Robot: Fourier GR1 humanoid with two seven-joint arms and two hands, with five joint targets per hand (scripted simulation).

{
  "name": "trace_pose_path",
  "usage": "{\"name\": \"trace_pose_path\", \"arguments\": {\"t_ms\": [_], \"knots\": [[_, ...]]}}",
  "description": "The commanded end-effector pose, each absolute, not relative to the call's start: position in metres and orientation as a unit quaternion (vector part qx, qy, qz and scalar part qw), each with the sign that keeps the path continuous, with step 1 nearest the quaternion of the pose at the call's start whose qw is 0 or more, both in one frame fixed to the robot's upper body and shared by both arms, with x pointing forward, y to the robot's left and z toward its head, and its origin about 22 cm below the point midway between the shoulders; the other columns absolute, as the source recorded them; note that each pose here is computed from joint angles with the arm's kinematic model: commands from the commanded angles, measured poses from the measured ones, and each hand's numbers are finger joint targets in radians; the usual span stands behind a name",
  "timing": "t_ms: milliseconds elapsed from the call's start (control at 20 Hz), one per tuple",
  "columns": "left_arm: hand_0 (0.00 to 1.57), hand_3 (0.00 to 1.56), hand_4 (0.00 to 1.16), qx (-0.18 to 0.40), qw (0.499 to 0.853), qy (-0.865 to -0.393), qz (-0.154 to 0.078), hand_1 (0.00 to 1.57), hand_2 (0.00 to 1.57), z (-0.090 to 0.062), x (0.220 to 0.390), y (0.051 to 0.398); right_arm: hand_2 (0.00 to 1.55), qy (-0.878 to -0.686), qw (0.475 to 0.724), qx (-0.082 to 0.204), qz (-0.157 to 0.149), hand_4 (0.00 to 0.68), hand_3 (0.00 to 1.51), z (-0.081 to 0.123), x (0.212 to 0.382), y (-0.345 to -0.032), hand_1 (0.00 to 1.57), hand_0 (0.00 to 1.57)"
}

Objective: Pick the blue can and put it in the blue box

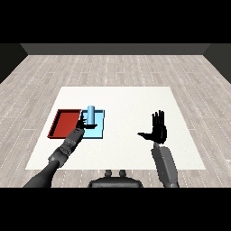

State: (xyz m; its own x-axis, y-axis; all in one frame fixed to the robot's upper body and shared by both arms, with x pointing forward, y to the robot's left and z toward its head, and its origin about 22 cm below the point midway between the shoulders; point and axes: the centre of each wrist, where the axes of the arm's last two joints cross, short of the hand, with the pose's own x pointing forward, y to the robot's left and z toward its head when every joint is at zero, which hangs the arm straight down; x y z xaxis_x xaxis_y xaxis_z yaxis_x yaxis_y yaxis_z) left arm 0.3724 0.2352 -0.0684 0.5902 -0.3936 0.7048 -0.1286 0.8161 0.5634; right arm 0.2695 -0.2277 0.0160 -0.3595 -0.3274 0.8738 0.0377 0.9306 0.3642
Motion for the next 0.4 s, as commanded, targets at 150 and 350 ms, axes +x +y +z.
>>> {"name": "trace_pose_path", "arguments": {"t_ms": [150,350], "knots": [[0.00,0.00,0.00,0.307,0.808,-0.502,-0.024,0.00,0.00,-0.068,0.373,0.228,0.00,-0.806,0.559,0.098,-0.166,0.000,0.00,0.008,0.268,-0.227,0.00,0.00],[0.00,0.00,0.00,0.265,0.750,-0.605,-0.025,0.00,0.00,-0.052,0.383,0.229,0.00,-0.814,0.558,0.091,-0.134,0.000,0.00,0.023,0.277,-0.241,0.00,0.00]]}}
